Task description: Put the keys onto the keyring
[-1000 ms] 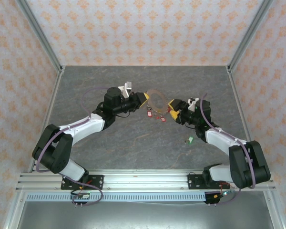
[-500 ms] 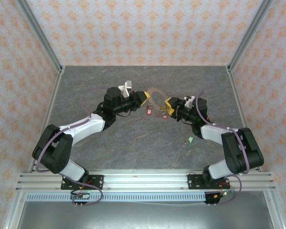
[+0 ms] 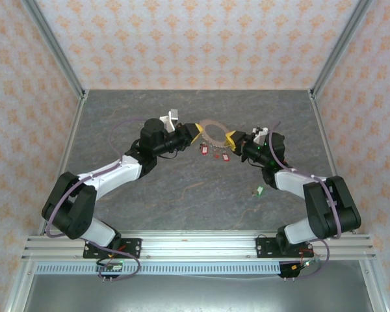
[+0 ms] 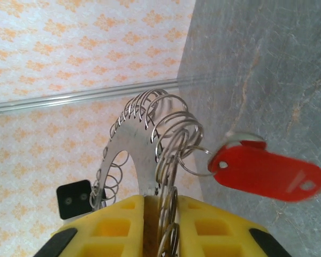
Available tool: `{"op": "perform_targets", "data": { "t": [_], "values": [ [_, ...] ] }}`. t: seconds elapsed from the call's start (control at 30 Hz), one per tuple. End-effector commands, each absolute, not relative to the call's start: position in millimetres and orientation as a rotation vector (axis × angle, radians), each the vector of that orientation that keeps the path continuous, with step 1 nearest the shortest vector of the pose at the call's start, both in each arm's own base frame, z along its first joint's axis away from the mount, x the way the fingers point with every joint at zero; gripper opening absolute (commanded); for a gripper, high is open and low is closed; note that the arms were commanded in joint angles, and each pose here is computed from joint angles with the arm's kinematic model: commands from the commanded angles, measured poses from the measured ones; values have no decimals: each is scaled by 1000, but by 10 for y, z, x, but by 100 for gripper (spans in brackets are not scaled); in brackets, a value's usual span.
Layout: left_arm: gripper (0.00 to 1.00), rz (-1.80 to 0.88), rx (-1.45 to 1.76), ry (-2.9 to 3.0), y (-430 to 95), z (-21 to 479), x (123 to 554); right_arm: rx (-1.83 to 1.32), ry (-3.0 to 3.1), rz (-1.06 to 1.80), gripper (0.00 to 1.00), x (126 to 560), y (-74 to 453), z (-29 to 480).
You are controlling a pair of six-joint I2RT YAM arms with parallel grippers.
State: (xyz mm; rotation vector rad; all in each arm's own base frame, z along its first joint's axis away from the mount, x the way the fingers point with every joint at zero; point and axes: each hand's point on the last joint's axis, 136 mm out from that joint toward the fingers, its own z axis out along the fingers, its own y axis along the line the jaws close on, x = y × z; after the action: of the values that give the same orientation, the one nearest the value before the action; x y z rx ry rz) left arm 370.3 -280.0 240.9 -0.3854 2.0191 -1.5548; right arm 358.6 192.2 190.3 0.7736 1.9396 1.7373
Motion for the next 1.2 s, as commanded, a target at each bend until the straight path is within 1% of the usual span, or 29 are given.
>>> {"op": "perform_targets", "data": {
  "t": [0.0, 0.03, 0.07, 0.13, 0.17, 0.23, 0.27, 0.3, 0.33, 0.37, 0.43, 0.47, 0.5, 0.57, 0.6, 0.83, 1.0, 1.03, 1.17],
  "values": [
    [5, -1548, -312, 1959, -2808, 2665, 3675, 646, 1888, 1730, 11, 3541, 1931, 2207],
    [9, -1534, -318, 1972, -2798, 2632, 3675, 638, 1883, 1726, 10, 3532, 1921, 2238],
    [19, -1521, -321, 1980, -2790, 2611, 3675, 625, 1877, 1722, 9, 3520, 1914, 2277],
    [21, -1509, -319, 1991, -2785, 2587, 3672, 609, 1867, 1716, 9, 3505, 1901, 2344],
    [24, -1504, -320, 1996, -2779, 2570, 3666, 602, 1862, 1714, 7, 3491, 1895, 2375],
    [38, -1489, -321, 2011, -2774, 2542, 3664, 585, 1841, 1713, 5, 3469, 1878, 2455],
    [38, -1483, -318, 2013, -2770, 2542, 3664, 577, 1831, 1711, 5, 3461, 1871, 2490],
    [44, -1475, -317, 2021, -2767, 2524, 3660, 565, 1821, 1711, 5, 3450, 1868, 2530],
    [56, -1461, -321, 2036, -2756, 2496, 3663, 546, 1812, 1714, 5, 3434, 1869, 2581],
    [66, -1445, -322, 2051, -2747, 2464, 3660, 528, 1803, 1714, 5, 3422, 1871, 2626],
    [82, -1417, -331, 2072, -2722, 2414, 3662, 494, 1788, 1704, 5, 3395, 1864, 2705],
    [86, -1416, -332, 2075, -2722, 2402, 3663, 481, 1787, 1692, 5, 3384, 1860, 2726],
    [88, -1421, -330, 2074, -2722, 2399, 3664, 471, 1798, 1673, 5, 3381, 1856, 2714],
    [89, -1453, -310, 2058, -2756, 2456, 3659, 444, 1821, 1625, 5, 3350, 1842, 2735],
    [87, -1477, -288, 2044, -2785, 2508, 3653, 430, 1841, 1594, 5, 3337, 1838, 2720],
    [55, -1558, -204, 1998, -2909, 2705, 3631, 332, 1895, 1511, 5, 3297, 1853, 2713],
    [39, -1619, -156, 1963, -3005, 2798, 3604, 292, 1908, 1501, 6, 3280, 1873, 2738],
    [37, -1620, -146, 1963, -3020, 2808, 3593, 285, 1910, 1495, 6, 3277, 1874, 2742],
    [23, -1608, -120, 1971, -3053, 2825, 3579, 248, 1920, 1484, 6, 3257, 1892, 2746]
  ]
}}
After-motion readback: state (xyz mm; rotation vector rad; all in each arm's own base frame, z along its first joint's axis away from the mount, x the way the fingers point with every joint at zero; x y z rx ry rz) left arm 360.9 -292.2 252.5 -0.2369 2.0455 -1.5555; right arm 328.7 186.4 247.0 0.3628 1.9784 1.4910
